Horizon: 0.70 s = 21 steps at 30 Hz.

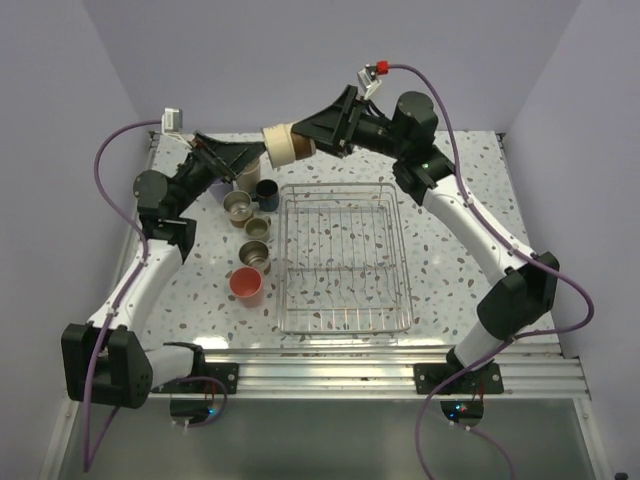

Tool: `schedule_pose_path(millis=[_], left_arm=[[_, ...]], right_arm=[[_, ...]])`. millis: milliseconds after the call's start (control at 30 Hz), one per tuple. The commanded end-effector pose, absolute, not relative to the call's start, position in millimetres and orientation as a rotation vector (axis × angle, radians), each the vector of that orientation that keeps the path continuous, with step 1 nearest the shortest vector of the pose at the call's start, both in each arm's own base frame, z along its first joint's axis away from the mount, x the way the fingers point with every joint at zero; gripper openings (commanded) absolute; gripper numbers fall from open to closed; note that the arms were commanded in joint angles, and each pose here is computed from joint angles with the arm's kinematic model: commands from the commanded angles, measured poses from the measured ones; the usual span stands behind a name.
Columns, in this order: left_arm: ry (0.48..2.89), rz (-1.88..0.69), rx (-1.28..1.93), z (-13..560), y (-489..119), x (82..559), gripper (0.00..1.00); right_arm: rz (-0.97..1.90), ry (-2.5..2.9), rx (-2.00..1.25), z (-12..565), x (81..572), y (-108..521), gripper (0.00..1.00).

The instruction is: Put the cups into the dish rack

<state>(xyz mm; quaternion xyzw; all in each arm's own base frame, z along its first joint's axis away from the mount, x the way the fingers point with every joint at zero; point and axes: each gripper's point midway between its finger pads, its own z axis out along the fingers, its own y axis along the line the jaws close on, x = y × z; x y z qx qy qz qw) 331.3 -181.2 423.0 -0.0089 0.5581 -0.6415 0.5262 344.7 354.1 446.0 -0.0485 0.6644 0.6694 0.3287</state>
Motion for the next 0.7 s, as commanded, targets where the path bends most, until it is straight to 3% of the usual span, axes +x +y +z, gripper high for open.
schedule_pose_path(millis=[0, 67, 100, 133, 267, 467, 667], left_arm=[[1.387, -1.406, -0.028, 422, -167, 334, 0.72], [1.505, -1.201, -0.138, 398, -147, 350, 0.73], [1.528, -1.107, -0.175, 404, -137, 354, 0.74], [1.685, -1.010, -0.287, 368, -126, 356, 0.74], [1.818, -0.609, -0.407, 339, -75, 360, 0.74], [1.939, -0.465, -0.388, 301, -59, 337, 0.73], [2.012, -0.412, -0.377, 264, -53, 310, 0.73]], right_arm=[[1.582, 1.708, -0.104, 468, 354, 312, 0.00], [1.465, 1.747, -0.048, 459, 368, 288, 0.00], [1.316, 1.826, -0.069, 444, 369, 276, 0.00], [1.151, 1.845, -0.024, 437, 382, 260, 0.00], [0.655, 2.037, -0.053, 379, 397, 213, 0.00], [0.237, 2.273, -0.038, 288, 396, 163, 0.00], [0.191, 2.338, -0.050, 242, 398, 170, 0.00]])
